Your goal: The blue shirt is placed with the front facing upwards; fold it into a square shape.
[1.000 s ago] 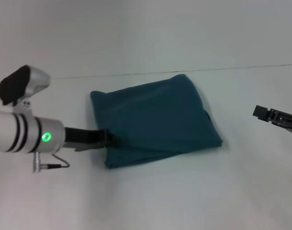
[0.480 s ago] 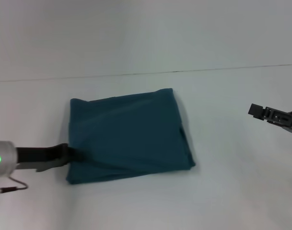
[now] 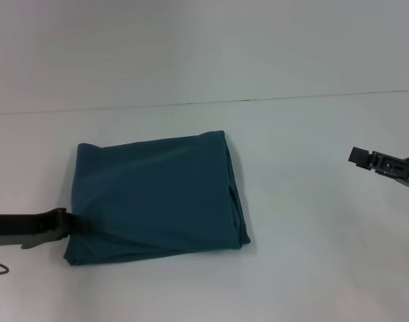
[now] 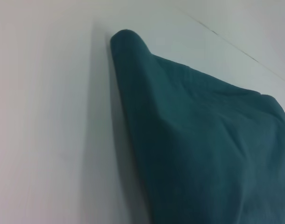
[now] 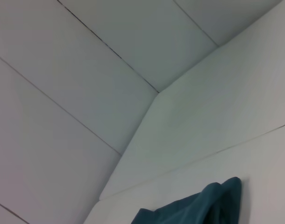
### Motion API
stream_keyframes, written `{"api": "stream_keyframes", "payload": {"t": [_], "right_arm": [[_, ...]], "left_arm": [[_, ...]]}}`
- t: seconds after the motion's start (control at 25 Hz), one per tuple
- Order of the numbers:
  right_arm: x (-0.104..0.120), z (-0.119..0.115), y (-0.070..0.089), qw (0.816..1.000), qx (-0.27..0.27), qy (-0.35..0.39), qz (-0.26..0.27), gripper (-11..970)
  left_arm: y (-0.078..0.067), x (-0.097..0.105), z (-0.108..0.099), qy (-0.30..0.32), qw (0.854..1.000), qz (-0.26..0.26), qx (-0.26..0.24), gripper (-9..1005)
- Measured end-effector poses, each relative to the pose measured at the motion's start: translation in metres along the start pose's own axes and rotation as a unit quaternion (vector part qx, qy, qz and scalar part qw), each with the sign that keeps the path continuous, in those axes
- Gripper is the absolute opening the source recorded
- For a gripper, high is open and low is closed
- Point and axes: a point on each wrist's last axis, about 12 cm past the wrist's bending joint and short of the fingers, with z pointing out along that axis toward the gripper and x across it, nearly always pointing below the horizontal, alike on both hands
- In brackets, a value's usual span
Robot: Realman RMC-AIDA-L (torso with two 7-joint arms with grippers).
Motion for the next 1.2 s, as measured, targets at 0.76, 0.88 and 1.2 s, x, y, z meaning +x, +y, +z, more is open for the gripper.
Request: {"api": "stream_keyframes", "payload": {"t": [0.76, 0.88, 1.2], "right_arm": [[0.001, -0.001, 0.000, 1.000, 0.001, 0.001, -0.002, 595], [0.001, 0.000, 0.000, 1.000, -0.001, 0.002, -0.003, 595], [0.002, 0.002, 0.002, 1.000, -0.009, 0.013, -0.005, 594]], "left_arm": [[0.005, -0.005, -0.039, -0.089, 0.991, -0.064, 0.083, 514], [0.003, 0.000, -0.033, -0.086, 0.987, -0.082, 0.110, 639], [-0.003, 0.014, -0.017, -0.102, 0.979, -0.040, 0.174, 952]]}}
